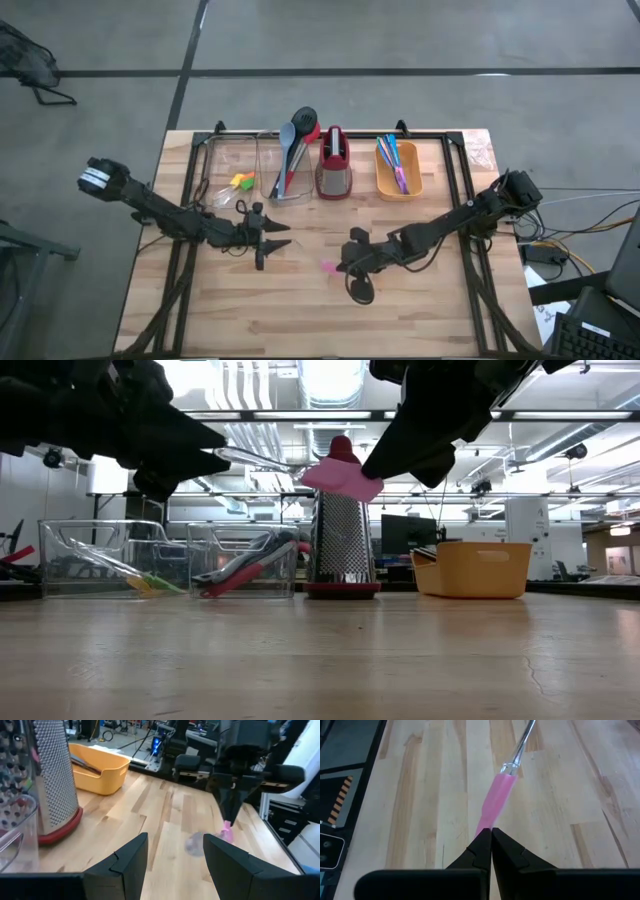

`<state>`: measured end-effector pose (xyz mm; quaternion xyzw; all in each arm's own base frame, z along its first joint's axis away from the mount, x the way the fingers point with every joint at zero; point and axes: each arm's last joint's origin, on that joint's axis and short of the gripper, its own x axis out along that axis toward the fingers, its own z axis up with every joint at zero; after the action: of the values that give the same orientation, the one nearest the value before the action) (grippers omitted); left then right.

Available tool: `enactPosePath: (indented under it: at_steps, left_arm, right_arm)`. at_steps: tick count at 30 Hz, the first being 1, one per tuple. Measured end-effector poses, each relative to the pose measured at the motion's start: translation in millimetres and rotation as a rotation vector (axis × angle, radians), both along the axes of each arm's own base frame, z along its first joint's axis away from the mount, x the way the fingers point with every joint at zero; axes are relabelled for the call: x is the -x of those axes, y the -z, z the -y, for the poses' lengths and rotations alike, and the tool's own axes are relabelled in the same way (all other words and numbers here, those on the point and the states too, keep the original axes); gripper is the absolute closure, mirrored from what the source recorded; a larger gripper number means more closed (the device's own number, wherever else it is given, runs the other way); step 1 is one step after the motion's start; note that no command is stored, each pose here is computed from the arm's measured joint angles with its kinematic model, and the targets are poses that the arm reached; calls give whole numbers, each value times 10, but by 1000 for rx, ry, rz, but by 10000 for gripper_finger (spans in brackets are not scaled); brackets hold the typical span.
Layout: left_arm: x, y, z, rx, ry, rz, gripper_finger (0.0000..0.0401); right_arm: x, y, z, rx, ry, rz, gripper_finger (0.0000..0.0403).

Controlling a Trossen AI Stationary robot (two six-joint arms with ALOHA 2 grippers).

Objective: Pick & Place Kitchen Items
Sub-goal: Put the pink spatula into the left transparent bin

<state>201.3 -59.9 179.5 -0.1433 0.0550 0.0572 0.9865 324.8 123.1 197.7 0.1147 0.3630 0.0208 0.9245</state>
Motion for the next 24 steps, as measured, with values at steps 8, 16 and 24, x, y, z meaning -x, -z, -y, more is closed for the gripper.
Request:
enactPosePath:
  at_steps: [8,16,24]
  left_arm:
    - [-24,32,2,33,73,-15,204]
    - [-111,-51,24,36,90,9,204]
    - [-187,3,50,37,109,-28,204]
  right_arm:
    - [0,-2,0,0,0,1,395]
    - [0,-3,1,0,1,2,395]
    - [0,-3,1,1,3,2,395]
